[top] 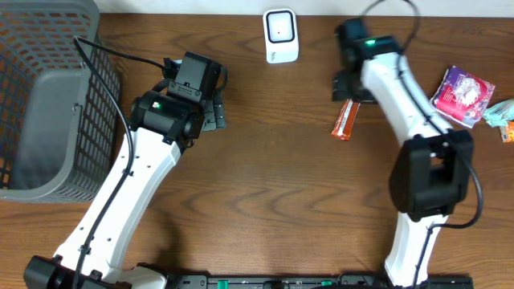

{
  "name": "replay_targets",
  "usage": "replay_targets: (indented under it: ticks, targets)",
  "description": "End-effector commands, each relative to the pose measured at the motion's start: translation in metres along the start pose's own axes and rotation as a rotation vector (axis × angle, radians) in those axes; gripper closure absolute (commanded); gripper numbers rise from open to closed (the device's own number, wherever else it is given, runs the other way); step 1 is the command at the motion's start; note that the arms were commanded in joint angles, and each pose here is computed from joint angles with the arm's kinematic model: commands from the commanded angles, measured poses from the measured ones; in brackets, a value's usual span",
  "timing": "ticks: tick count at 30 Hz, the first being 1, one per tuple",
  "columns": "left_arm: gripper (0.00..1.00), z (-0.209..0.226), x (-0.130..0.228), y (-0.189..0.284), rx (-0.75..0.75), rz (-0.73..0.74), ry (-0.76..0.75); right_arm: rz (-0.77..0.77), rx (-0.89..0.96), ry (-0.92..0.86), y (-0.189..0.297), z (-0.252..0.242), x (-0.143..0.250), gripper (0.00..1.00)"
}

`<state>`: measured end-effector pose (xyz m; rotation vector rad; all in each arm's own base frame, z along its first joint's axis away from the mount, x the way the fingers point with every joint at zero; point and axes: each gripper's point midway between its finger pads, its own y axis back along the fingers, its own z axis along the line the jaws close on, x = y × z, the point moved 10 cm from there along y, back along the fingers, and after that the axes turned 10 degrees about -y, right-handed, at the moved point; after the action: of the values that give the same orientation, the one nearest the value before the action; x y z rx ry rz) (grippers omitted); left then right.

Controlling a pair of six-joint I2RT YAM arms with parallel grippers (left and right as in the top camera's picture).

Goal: Scan the item barcode

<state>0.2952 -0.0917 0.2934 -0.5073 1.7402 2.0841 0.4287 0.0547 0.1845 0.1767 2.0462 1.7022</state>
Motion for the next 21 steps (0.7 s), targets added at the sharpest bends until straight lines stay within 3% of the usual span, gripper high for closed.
replay_targets:
  ticks: [1, 3, 9, 14, 21]
  targets:
    - [0.02, 0.001, -0.003, 0.002, -0.002, -0.008, 0.008, 0.113, -0.173, -0.045, -0.01, -0.003, 0.0, 0.22]
    - [0.02, 0.001, -0.003, 0.002, -0.002, -0.008, 0.008, 0.116, -0.22, -0.064, -0.012, -0.005, -0.004, 0.29]
    - [0.02, 0.001, -0.003, 0.002, -0.002, -0.008, 0.008, 0.051, -0.233, -0.046, -0.011, 0.008, -0.007, 0.32]
    - [0.02, 0.001, -0.003, 0.002, -0.002, -0.008, 0.008, -0.086, -0.011, -0.086, -0.019, 0.022, 0.0, 0.35]
    - [0.02, 0.001, -0.003, 0.002, -0.002, -0.008, 0.008, -0.1, 0.114, -0.014, -0.049, 0.048, 0.021, 0.39]
